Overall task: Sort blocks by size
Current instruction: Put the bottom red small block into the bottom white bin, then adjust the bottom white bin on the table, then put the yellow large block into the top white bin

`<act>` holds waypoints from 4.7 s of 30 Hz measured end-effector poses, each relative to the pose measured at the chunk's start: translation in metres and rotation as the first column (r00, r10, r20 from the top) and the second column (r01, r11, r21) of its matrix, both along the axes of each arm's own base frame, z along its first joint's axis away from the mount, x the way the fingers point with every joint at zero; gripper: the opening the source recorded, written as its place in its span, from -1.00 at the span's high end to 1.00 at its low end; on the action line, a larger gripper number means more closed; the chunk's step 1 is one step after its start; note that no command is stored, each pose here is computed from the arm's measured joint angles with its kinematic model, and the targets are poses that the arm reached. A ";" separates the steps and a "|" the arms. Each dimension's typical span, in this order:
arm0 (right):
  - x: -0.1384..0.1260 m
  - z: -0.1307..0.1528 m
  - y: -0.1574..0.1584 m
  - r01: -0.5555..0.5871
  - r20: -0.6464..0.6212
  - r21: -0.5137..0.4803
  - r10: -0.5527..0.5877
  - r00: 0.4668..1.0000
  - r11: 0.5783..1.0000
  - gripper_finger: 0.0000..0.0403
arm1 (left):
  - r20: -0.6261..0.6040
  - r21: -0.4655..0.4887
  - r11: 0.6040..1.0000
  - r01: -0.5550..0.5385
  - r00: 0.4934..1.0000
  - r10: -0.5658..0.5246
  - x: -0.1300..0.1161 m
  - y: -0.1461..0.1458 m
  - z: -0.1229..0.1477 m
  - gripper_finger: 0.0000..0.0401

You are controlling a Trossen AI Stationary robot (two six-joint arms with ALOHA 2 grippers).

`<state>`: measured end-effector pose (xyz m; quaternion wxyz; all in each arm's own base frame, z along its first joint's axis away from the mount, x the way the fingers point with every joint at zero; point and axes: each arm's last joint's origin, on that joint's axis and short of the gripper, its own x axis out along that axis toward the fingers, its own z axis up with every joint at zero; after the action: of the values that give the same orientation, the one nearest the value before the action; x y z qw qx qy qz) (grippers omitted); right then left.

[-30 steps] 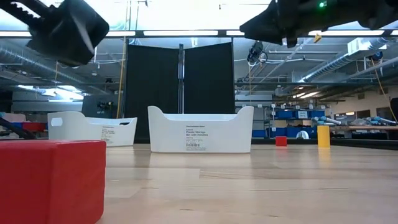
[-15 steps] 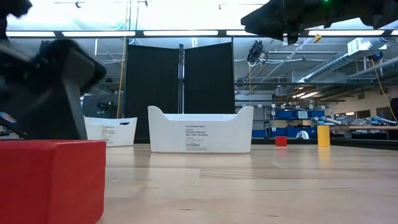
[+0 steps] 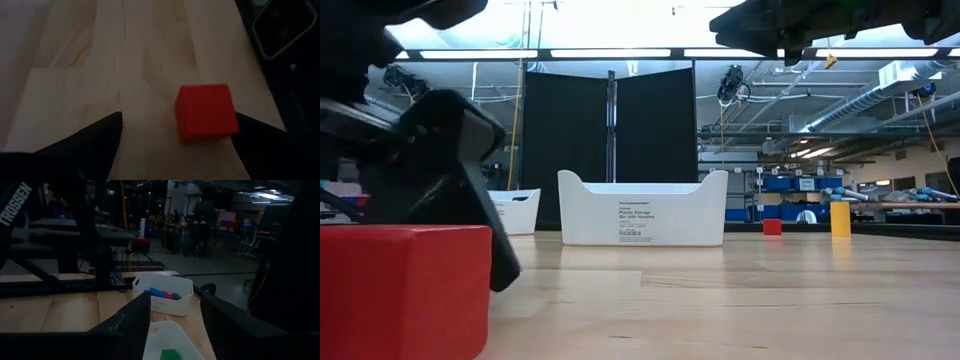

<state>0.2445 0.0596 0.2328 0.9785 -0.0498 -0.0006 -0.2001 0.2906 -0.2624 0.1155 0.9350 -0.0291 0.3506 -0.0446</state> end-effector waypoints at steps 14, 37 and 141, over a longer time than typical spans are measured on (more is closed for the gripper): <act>0.000 0.000 -0.001 0.026 -0.006 -0.016 -0.026 1.000 1.000 0.08 | 0.029 0.016 1.000 0.018 0.999 -0.019 0.010 0.001 -0.014 0.05; 0.004 -0.005 0.003 0.015 -0.172 -0.052 -0.024 0.985 0.999 0.09 | 0.138 0.183 0.944 -0.273 0.958 0.251 0.036 0.189 0.084 0.32; -0.016 0.026 0.072 -0.275 -0.526 0.259 0.374 0.763 0.926 0.02 | 0.385 -0.348 0.701 0.622 0.777 -0.498 0.066 0.211 0.158 -0.89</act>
<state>0.2290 0.1321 0.2586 0.9543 -0.0244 0.2980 -0.0026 0.3566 -0.0515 0.2732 0.8792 -0.1328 0.1952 -0.4138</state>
